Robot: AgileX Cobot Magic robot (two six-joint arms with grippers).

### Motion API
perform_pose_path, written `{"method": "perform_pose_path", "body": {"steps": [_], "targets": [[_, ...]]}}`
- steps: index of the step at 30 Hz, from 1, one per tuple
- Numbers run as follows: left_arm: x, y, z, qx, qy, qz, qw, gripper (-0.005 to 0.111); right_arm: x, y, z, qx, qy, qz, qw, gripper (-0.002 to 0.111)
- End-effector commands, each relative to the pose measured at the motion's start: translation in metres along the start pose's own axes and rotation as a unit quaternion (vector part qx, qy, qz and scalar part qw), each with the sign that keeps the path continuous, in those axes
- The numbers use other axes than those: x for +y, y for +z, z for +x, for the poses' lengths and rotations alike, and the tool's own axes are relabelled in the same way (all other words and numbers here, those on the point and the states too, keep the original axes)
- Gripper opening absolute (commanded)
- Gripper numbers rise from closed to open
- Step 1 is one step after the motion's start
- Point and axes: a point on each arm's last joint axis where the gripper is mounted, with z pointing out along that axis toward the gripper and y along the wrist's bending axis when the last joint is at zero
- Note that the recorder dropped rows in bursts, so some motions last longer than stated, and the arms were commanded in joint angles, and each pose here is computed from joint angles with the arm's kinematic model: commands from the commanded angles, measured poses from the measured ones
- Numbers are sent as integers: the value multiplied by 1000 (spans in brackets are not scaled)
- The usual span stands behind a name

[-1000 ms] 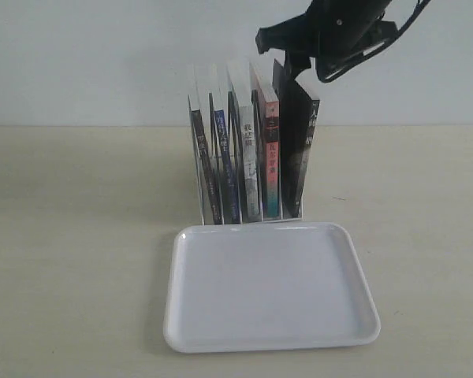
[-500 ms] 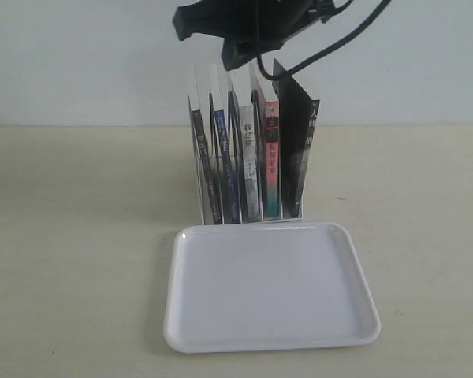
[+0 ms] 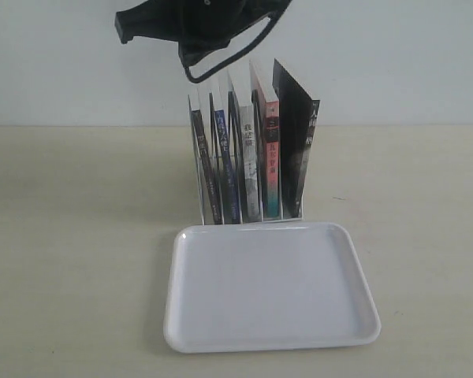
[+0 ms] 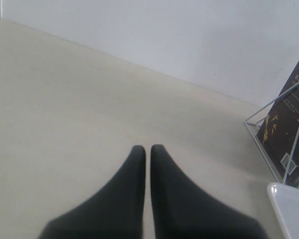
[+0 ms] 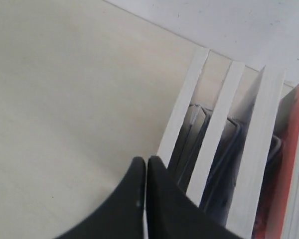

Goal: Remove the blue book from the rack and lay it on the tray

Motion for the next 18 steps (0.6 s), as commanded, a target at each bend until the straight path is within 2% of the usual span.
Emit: {"method": "perform_pose_path", "body": {"steps": [1,5,10,11,18], "targets": [[0,0,0,-6,2,2,1000,4,5,9,-5,17,-7,17,1000,0],[0,0,0,-6,2,2,1000,4,6,17,-2,40,-12,23,999,4],[0,0,0,-6,2,2,1000,4,7,26,0,47,-13,24,999,41],[0,0,0,-6,2,2,1000,4,7,27,1,47,-12,25,999,44],[0,0,0,-6,2,2,1000,4,7,28,0,44,-1,25,999,44]]}}
